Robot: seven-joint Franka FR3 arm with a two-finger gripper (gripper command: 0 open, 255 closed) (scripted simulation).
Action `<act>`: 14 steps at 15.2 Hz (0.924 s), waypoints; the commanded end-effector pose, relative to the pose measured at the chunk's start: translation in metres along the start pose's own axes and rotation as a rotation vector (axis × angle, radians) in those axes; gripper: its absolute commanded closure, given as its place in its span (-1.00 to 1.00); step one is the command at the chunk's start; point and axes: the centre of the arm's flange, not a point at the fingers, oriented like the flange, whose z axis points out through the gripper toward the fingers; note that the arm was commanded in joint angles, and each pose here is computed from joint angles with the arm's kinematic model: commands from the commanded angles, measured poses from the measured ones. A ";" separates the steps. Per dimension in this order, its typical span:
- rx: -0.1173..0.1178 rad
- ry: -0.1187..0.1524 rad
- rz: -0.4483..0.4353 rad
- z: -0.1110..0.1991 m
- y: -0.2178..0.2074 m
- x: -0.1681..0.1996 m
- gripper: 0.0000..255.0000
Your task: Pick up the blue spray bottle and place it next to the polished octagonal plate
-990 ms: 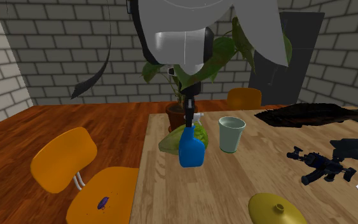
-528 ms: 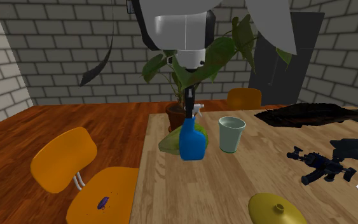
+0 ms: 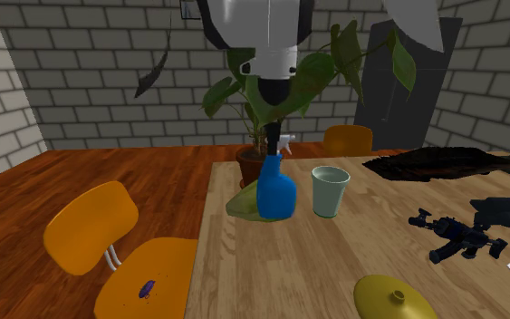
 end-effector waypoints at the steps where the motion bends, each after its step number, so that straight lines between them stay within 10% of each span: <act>1: 0.000 0.000 0.000 -0.002 -0.006 -0.018 1.00; 14: 0.000 0.000 0.000 -0.004 -0.076 -0.175 1.00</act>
